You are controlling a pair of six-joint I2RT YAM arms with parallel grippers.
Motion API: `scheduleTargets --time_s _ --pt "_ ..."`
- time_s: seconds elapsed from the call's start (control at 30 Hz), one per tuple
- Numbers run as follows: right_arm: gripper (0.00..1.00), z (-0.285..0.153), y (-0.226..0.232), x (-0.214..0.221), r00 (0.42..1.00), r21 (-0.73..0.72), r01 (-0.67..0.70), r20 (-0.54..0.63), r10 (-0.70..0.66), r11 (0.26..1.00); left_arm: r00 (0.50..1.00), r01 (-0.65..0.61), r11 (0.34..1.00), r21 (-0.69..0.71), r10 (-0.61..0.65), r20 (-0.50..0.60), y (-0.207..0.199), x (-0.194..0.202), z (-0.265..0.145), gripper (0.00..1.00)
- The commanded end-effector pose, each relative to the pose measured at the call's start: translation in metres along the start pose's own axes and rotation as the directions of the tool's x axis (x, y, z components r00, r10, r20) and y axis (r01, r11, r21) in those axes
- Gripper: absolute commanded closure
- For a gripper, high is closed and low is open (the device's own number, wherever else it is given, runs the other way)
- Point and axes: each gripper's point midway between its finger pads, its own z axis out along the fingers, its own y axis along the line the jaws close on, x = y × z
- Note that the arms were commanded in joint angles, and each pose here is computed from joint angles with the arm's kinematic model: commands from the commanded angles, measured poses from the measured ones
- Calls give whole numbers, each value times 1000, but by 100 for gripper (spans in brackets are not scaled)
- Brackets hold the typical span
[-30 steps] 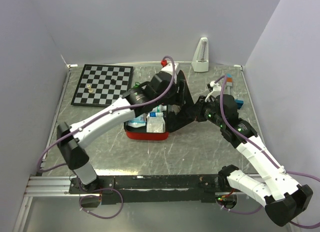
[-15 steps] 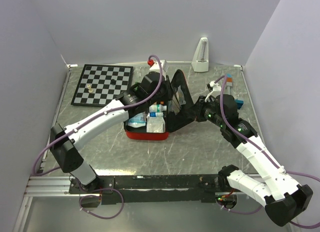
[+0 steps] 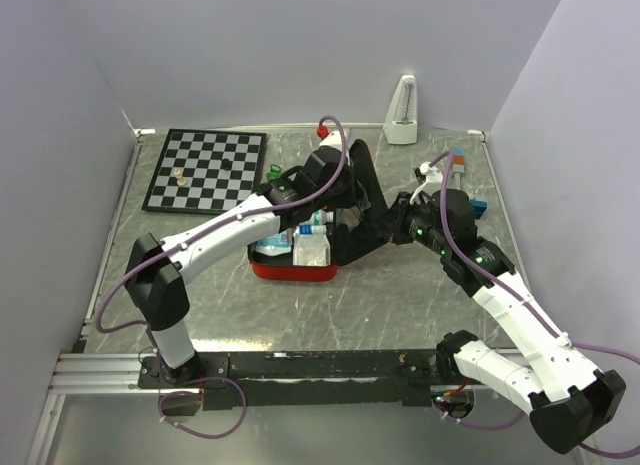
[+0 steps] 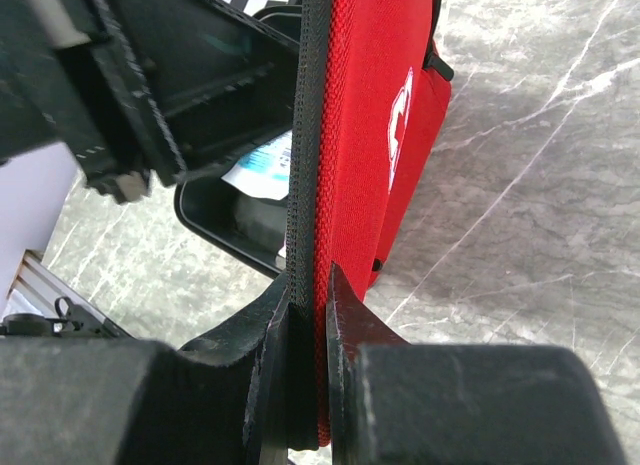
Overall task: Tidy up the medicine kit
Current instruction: Adjust the medical item in the medicine box.
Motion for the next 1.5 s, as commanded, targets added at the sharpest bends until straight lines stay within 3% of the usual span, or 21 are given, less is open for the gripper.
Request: scheduleTargets --time_s 0.0,0.13,0.27,0.47,0.7,0.77,0.87,0.97,1.0,1.17,1.37,1.47 --pt "86 -10 25 15 997 -112 -20 -80 11 994 1000 28 997 75 -29 11 -22 -9 6 90" --pt "86 -12 25 13 997 -106 -15 -75 7 994 998 11 1000 4 -10 -63 -7 13 24 91" --pt "86 -13 22 14 997 -93 -9 -72 2 996 989 -49 997 -60 40 -142 10 33 26 99" --pt "86 -12 22 14 997 -92 -10 -75 3 996 948 -222 975 24 222 -229 4 47 2 99" --pt "86 -10 24 12 997 -98 -15 -76 8 995 854 -317 941 117 337 -395 2 87 -2 99" --pt "86 -9 24 12 997 -96 -18 -78 10 995 847 -319 940 121 340 -408 0 90 -3 99" --pt "86 -9 23 12 997 -92 -17 -81 9 996 894 -290 945 151 323 -310 -16 69 -16 93" --pt "86 -9 22 10 997 -86 -12 -77 6 996 944 -261 950 170 288 -161 -28 35 -36 71" --pt "85 -9 22 10 997 -83 -12 -76 5 996 952 -254 949 184 279 -126 -34 26 -43 61" --pt "85 -10 22 8 997 -78 -10 -75 4 997 973 -231 952 200 227 46 -49 -27 -84 30" --pt "82 -9 27 0 998 -90 -3 -59 -2 996 965 -161 968 191 114 237 -41 -76 -149 20" --pt "69 -7 39 -7 998 -145 1 -55 -9 989 952 -46 995 87 18 305 0 -78 -170 16"
